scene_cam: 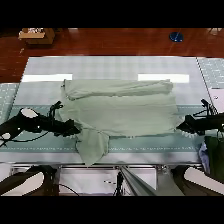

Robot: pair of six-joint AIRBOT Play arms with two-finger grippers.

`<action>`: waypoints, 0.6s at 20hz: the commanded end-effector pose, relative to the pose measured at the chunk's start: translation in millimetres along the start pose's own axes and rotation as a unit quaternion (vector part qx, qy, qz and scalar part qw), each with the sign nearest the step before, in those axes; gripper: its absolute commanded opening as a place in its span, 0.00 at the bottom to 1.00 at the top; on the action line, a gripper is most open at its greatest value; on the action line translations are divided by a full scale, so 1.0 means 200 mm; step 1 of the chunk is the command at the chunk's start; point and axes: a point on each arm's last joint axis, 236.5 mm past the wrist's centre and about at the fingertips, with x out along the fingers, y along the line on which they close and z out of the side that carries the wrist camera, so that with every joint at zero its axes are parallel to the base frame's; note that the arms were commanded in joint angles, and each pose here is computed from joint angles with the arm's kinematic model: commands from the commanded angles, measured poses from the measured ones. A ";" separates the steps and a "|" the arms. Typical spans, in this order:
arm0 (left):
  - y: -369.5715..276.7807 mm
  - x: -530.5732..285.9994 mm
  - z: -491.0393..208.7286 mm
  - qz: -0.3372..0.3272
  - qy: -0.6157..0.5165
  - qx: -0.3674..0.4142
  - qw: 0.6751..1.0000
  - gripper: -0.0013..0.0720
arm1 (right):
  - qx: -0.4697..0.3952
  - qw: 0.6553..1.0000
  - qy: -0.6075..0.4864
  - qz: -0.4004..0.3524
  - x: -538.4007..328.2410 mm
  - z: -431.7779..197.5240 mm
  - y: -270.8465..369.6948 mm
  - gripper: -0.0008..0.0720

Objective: Fold the shirts.

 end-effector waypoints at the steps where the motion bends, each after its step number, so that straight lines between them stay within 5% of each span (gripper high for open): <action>1: -0.20 -0.13 0.12 -0.043 -0.044 0.046 0.997 0.04 | -0.088 0.994 -0.010 0.058 -0.15 0.05 0.24 0.06; 5: -0.45 -0.46 0.42 -0.047 -0.174 0.120 0.976 0.04 | -0.068 0.967 -0.217 0.117 -0.51 0.50 0.55 0.06; 12: -0.46 -0.61 0.86 -0.026 -0.272 0.101 0.957 0.04 | -0.104 0.945 -0.302 0.068 -0.41 0.87 0.72 0.06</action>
